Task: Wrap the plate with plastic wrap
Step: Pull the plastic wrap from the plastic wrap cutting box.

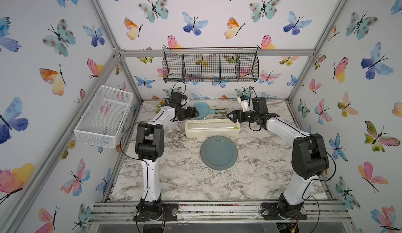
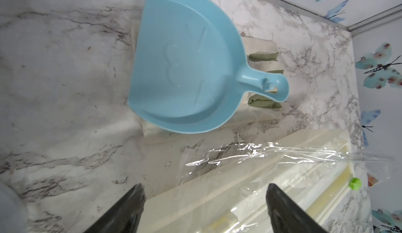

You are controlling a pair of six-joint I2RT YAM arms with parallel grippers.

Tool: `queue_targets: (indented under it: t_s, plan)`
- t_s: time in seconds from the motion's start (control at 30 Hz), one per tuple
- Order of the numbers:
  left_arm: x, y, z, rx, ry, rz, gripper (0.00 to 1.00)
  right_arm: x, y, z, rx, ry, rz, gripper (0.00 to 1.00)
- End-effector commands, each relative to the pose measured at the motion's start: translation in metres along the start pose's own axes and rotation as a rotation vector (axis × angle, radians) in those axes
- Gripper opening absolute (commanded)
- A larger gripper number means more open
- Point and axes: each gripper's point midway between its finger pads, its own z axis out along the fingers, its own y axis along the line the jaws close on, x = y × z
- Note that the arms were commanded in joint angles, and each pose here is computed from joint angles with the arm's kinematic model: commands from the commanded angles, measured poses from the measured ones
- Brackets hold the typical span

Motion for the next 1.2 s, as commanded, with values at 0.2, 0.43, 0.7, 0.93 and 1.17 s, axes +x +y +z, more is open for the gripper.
queue_targets:
  t_s: [0.2,0.43,0.7,0.93,1.17]
  plan:
    - [0.019,0.001,0.027,0.093,0.071,-0.045,0.77,0.008,-0.004,0.016,0.002,0.055,-0.033,0.84]
    - [0.023,-0.007,0.033,0.109,0.076,-0.034,0.65,0.018,-0.010,0.031,0.024,0.092,-0.054,0.81]
    - [0.017,-0.014,0.028,0.115,0.036,-0.026,0.29,0.013,-0.021,0.051,0.084,0.088,-0.090,0.74]
    - [0.010,-0.015,0.019,0.094,0.012,-0.022,0.03,0.004,-0.028,0.059,0.111,0.095,-0.097,0.39]
    - [-0.008,-0.027,-0.004,0.082,-0.058,-0.001,0.00,-0.002,-0.025,0.054,0.115,0.079,-0.098,0.11]
